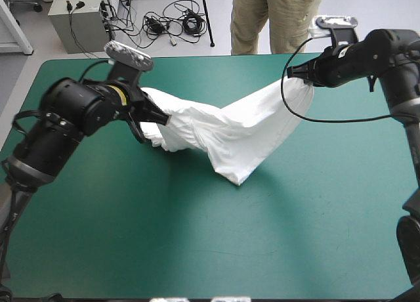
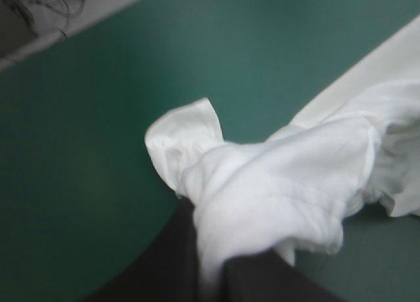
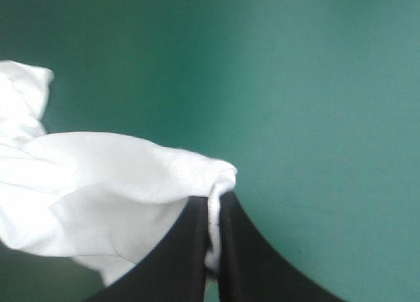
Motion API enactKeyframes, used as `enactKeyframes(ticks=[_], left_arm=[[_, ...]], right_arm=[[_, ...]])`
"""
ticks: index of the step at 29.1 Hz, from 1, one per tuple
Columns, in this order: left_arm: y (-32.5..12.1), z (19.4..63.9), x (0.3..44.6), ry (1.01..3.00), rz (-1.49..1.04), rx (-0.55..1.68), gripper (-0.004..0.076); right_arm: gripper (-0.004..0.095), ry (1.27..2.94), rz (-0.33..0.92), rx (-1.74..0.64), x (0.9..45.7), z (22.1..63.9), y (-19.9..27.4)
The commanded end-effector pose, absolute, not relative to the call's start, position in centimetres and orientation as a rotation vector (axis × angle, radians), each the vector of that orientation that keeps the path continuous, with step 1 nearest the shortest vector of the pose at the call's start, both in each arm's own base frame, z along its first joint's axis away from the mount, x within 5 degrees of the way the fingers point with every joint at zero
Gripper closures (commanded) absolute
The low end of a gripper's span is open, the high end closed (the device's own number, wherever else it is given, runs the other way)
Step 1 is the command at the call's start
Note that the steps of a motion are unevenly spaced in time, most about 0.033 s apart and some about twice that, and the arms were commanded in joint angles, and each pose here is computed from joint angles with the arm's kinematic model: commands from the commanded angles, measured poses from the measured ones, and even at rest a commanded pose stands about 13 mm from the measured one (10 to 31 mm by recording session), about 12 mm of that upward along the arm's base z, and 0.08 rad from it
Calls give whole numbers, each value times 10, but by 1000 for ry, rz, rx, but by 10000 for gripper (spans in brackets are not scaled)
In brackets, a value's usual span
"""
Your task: Fold the cloth
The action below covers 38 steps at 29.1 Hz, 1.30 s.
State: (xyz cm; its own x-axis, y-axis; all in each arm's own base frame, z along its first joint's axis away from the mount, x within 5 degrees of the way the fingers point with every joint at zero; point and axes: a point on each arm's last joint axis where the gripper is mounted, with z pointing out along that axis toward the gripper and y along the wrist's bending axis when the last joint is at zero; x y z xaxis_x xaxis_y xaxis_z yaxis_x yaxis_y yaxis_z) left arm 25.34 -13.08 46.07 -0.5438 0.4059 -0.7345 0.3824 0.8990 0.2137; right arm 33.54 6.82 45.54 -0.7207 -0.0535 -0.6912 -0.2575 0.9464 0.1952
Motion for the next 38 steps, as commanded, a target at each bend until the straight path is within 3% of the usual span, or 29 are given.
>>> enactKeyframes(ticks=[1, 13, 22, 30, 37, 38], left_arm=[[-111, 522, 233, 1961, 34, 515, 733], [-58, 651, 148, 1413, -28, 336, 733], [-15, 696, 54, 1014, -74, 326, 733], [1, 692, 28, 1017, -75, 319, 733], [-21, 640, 75, 1346, 32, 482, 733], [-28, 614, 94, 1500, 78, 474, 733]], right_arm=[[925, 2095, 431, -281, 286, 523, 68], [925, 1528, 405, -392, 170, 641, 57], [925, 1174, 358, -375, 96, 689, 45], [925, 1210, 340, -363, 90, 687, 43], [925, 1519, 388, -382, 127, 654, 50], [925, 1599, 409, -371, 137, 641, 51]])
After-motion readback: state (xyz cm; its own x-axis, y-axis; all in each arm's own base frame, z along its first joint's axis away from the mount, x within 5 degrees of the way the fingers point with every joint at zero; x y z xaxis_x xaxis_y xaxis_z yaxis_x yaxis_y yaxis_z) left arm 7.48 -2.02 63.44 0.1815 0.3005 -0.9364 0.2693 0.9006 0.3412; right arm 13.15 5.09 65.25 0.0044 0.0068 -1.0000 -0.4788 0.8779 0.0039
